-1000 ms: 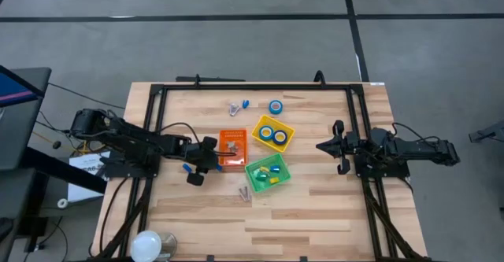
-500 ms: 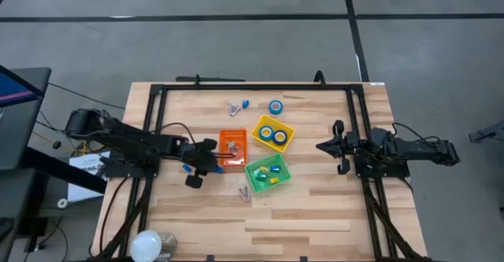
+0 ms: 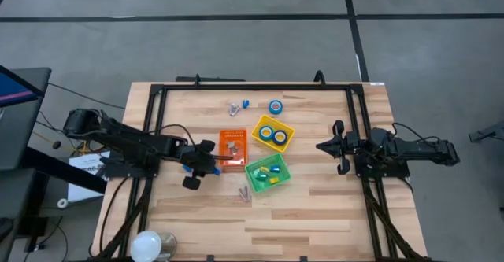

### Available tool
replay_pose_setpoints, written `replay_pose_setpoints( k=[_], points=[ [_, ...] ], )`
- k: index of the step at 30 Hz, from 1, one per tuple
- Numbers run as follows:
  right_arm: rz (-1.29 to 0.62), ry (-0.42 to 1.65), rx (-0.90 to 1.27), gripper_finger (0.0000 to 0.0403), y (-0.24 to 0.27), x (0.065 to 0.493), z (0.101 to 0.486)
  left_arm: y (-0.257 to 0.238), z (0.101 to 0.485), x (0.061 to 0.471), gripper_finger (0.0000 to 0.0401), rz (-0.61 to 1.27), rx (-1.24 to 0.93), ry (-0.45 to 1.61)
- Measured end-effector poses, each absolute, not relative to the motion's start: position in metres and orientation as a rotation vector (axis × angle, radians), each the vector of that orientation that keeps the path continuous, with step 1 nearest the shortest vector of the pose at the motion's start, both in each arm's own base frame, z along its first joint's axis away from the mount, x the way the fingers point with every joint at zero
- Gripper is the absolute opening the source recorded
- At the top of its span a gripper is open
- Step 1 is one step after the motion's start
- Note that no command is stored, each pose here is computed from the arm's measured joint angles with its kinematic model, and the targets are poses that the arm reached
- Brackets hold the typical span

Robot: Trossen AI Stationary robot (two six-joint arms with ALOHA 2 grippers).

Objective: Pick and place Stapler, Stapler remover, tape
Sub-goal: Put the blue stapler into the green bin

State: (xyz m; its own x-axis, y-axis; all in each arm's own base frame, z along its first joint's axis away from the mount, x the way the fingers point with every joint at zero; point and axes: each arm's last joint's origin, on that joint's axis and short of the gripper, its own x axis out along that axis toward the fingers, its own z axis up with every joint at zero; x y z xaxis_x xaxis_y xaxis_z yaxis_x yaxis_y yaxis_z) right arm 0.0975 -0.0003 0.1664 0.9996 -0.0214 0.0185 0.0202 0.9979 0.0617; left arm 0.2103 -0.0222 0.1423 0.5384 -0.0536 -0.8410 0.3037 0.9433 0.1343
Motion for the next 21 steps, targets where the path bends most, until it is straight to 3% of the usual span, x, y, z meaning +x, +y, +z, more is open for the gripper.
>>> replay_pose_setpoints(
  k=[11, 21],
  points=[
    [-0.021, -0.019, 0.062, 0.0001, 0.0, 0.098, 0.166, -0.032, 0.155, 0.216, 0.0077, -0.219, 0.198, 1.002],
    [-0.021, -0.019, 0.062, 0.0001, 0.0, 0.098, 0.166, -0.049, 0.187, 0.234, 0.0077, -0.232, 0.219, 0.887]
  ],
)
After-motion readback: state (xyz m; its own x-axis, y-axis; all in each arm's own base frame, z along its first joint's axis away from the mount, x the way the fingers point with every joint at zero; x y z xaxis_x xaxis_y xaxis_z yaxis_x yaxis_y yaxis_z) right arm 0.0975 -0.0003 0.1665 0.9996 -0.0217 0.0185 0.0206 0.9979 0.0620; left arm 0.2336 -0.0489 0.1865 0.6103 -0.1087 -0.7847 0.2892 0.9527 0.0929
